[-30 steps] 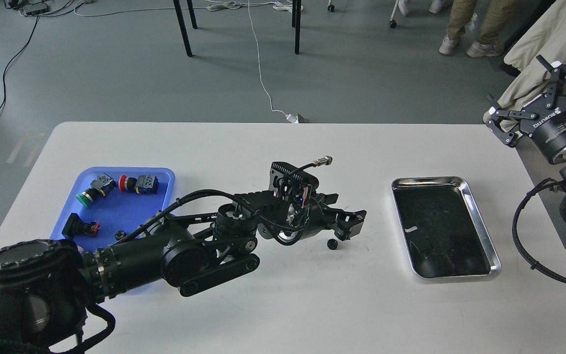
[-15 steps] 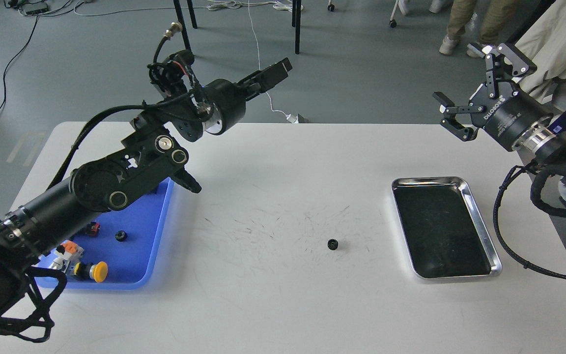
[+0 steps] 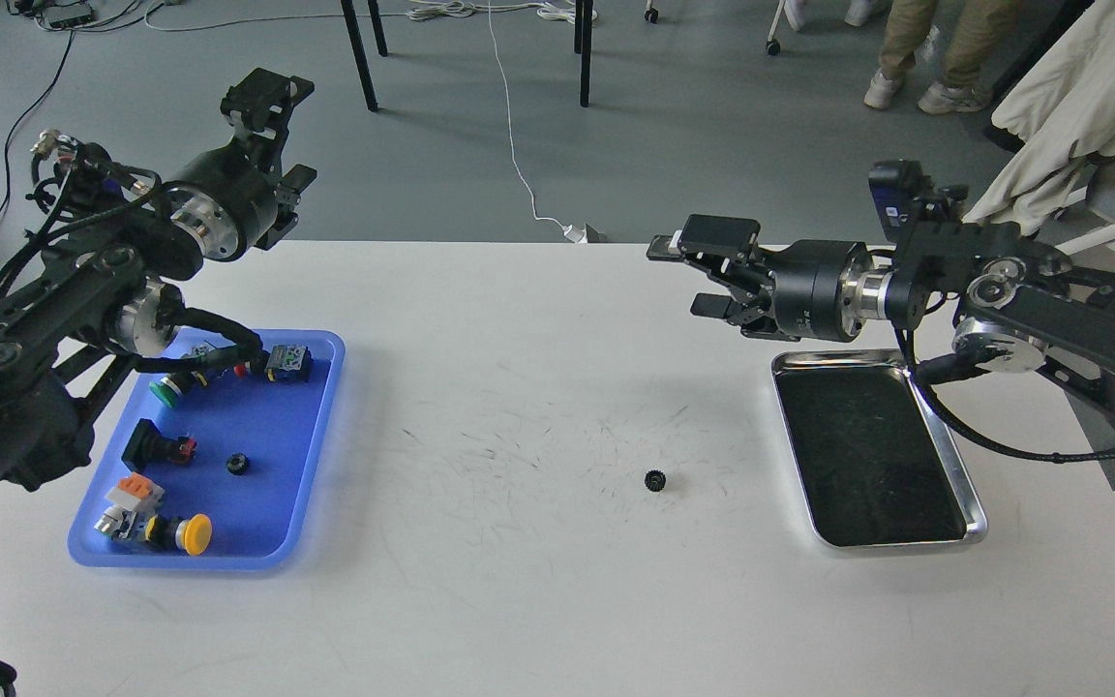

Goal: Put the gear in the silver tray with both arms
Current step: 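Reach the right gripper down and grasp the black gear on the table, then move the gear with the right gripper over the silver tray and release, then lift the right gripper away from the silver tray, then lower the left gripper into the blue tray and grasp another black gear, then carry the second gear with the left gripper toward the table center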

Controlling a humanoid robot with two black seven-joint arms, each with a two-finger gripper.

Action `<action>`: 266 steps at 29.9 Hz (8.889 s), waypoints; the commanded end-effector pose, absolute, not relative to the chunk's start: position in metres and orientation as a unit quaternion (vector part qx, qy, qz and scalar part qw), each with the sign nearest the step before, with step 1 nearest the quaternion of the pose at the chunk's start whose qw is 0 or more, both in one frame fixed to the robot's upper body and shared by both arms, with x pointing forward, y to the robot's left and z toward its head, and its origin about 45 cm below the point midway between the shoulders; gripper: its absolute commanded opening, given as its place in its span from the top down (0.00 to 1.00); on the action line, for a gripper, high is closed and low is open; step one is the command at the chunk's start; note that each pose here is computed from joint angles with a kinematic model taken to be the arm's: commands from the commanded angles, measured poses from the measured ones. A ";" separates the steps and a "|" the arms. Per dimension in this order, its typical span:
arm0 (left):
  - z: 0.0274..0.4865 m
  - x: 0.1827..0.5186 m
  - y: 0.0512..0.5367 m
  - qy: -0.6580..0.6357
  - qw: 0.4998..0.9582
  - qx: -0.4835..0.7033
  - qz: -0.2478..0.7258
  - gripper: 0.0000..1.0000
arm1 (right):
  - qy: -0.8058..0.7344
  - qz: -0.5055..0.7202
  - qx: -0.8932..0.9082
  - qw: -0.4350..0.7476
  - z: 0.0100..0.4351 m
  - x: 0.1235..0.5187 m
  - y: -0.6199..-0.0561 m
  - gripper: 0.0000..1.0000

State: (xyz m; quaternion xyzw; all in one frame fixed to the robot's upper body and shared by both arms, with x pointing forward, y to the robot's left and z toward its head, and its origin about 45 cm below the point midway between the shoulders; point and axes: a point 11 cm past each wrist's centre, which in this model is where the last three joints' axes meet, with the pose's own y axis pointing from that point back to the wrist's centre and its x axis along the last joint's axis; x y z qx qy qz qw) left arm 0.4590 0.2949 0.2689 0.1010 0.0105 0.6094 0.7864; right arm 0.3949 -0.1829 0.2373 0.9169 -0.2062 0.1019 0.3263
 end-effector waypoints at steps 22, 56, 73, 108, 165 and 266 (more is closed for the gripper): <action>0.270 0.458 0.297 0.000 0.785 0.094 0.612 0.02 | 0.049 0.203 0.809 0.550 0.150 0.347 -0.119 0.06; 0.274 0.459 0.299 -0.008 0.784 0.085 0.615 0.02 | 0.098 0.222 0.768 0.593 0.152 0.352 -0.119 0.73; 0.275 0.460 0.298 -0.009 0.784 0.083 0.615 0.02 | 0.098 0.227 0.764 0.596 0.156 0.355 -0.123 0.98; 0.278 0.462 0.289 -0.010 0.789 0.079 0.609 0.02 | -0.142 0.095 0.763 0.623 0.171 0.378 -0.352 0.93; 0.234 0.314 0.386 -0.317 0.768 0.479 0.284 0.03 | -0.584 -0.224 0.766 -0.148 0.283 0.408 -0.435 0.05; 0.118 0.296 0.001 -0.504 0.811 0.293 0.042 0.94 | -0.619 -0.204 0.745 -0.137 0.279 0.412 -0.463 0.04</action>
